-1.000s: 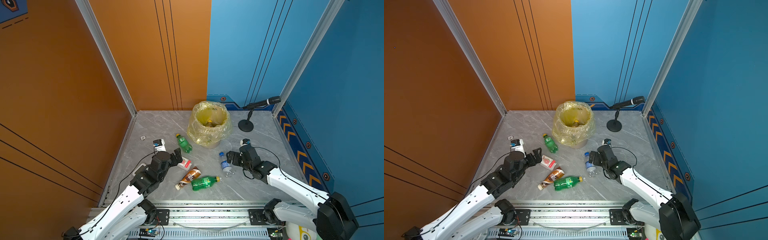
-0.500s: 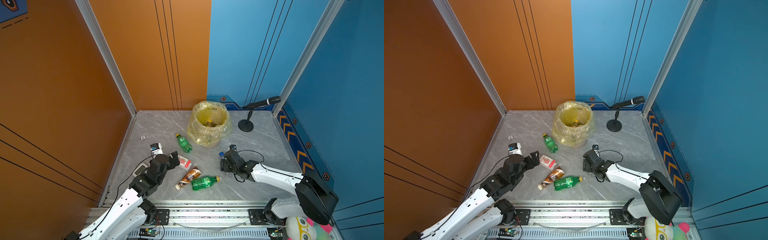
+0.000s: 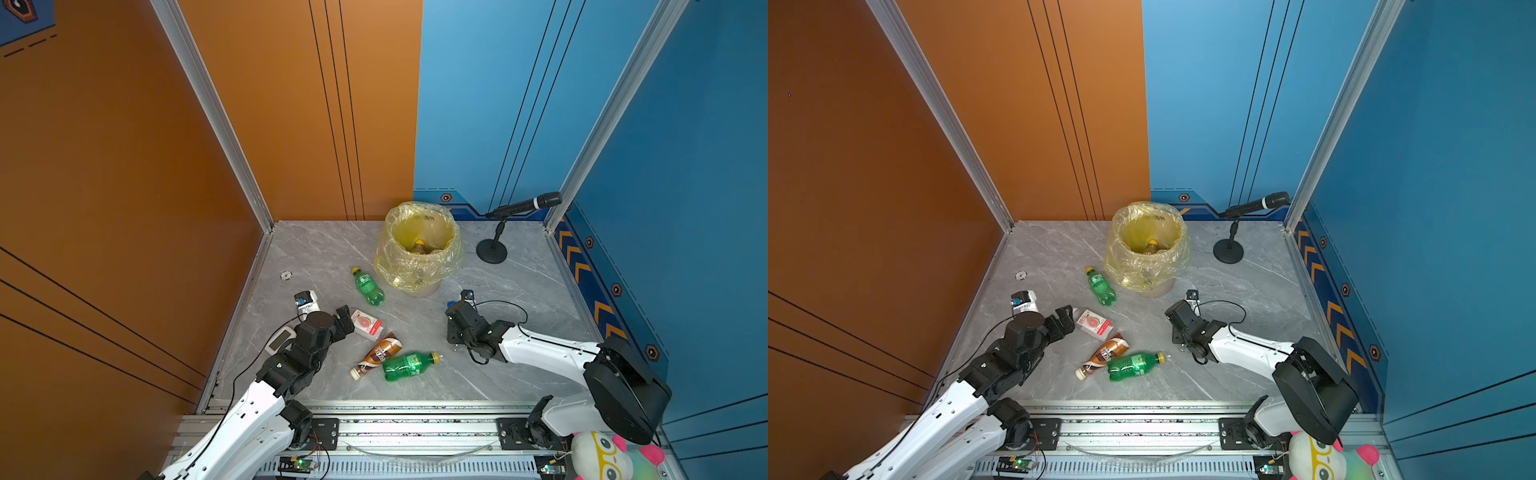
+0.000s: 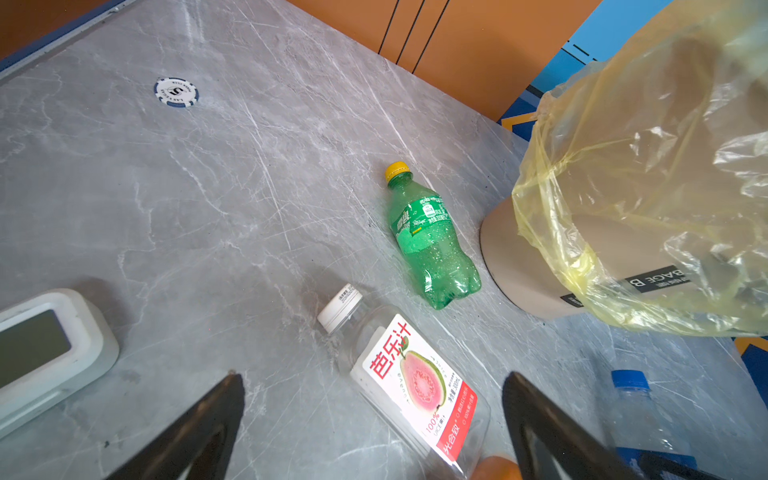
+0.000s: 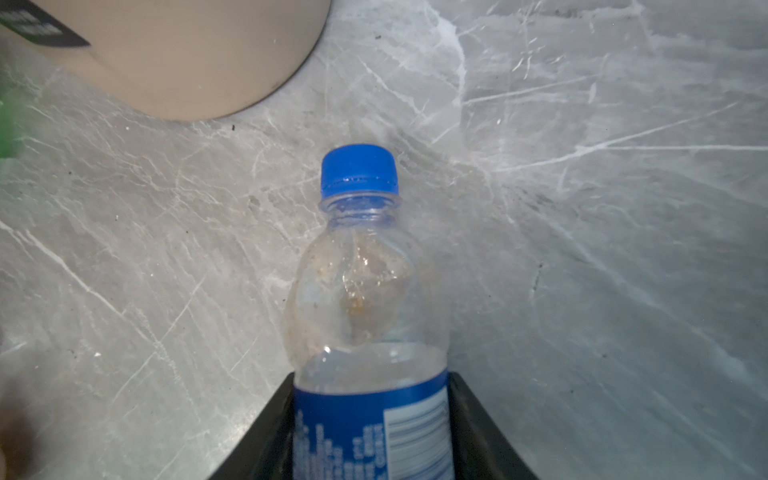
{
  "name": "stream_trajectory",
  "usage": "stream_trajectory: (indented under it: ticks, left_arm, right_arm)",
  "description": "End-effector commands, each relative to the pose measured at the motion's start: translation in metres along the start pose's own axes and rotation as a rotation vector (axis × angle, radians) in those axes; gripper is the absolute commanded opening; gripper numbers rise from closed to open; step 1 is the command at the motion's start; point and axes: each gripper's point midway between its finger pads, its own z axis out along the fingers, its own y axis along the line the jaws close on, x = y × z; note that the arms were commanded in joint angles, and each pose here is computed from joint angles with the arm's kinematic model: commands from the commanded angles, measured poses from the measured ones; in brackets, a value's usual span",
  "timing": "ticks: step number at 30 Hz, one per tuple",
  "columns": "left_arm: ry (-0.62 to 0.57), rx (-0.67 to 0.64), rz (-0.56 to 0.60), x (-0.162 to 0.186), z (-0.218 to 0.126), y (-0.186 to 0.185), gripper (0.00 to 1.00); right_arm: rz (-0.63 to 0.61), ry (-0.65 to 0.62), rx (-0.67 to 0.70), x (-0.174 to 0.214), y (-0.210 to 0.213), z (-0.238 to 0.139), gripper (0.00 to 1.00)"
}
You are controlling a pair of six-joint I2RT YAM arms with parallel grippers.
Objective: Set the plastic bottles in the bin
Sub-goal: 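Lift the second water bottle with the right gripper and drop it into the bin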
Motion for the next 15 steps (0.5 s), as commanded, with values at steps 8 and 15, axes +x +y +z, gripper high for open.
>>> stream_trajectory:
  ticks: [8,15]
  left_arm:
    - [0.036,-0.024,-0.044,0.014,0.002,0.017,0.98]
    - [0.046,-0.032,-0.083,0.024,0.002,0.028,0.98]
  right_arm:
    - [0.101,-0.369,-0.013,-0.088,-0.029,-0.101,0.52]
    - [0.138,-0.599,-0.054,-0.157,-0.031,-0.161,0.52]
